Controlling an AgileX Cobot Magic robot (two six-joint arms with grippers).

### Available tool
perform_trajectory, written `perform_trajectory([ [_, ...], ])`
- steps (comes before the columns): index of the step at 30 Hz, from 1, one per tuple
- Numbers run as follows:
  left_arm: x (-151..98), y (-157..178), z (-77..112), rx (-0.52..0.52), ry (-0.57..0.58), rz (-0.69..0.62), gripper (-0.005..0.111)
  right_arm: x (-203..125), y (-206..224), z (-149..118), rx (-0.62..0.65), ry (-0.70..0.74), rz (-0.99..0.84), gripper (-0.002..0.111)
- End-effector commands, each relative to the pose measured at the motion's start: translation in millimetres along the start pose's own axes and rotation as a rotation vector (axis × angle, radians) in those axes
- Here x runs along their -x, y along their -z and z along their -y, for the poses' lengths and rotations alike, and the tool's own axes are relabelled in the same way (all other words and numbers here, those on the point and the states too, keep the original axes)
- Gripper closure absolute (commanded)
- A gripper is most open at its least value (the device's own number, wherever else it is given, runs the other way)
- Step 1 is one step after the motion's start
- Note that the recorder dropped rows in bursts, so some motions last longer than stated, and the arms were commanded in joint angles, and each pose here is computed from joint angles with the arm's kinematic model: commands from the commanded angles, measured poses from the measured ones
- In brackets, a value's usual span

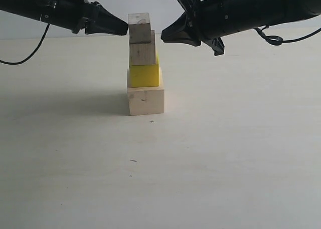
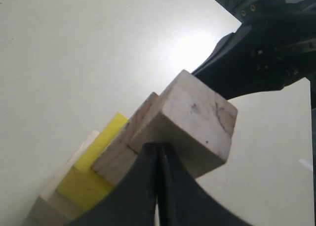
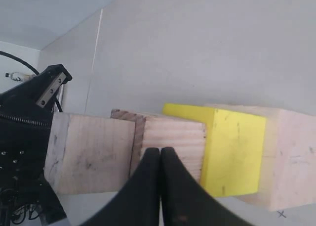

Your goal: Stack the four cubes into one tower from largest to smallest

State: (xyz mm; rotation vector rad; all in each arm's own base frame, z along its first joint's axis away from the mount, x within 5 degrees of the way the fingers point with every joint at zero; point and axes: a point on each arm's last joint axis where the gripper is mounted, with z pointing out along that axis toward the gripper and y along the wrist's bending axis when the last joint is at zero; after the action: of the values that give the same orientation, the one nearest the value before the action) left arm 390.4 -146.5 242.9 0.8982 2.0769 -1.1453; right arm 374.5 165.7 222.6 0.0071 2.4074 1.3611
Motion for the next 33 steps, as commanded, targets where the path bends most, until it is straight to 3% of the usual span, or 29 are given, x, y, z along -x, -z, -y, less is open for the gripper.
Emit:
perform_trajectory([
  [1,1.1,-1.4,0.7,-0.006,-0.006,0.008,0.107,2.5,2.2,-2.2,0.002,0.023,0.010,0.108],
  [33,2.2,-4.5,-0.6,0.030,-0.009,0.014,0.107,2.3,2.2,-2.0,-0.001,0.033,0.008,0.108],
])
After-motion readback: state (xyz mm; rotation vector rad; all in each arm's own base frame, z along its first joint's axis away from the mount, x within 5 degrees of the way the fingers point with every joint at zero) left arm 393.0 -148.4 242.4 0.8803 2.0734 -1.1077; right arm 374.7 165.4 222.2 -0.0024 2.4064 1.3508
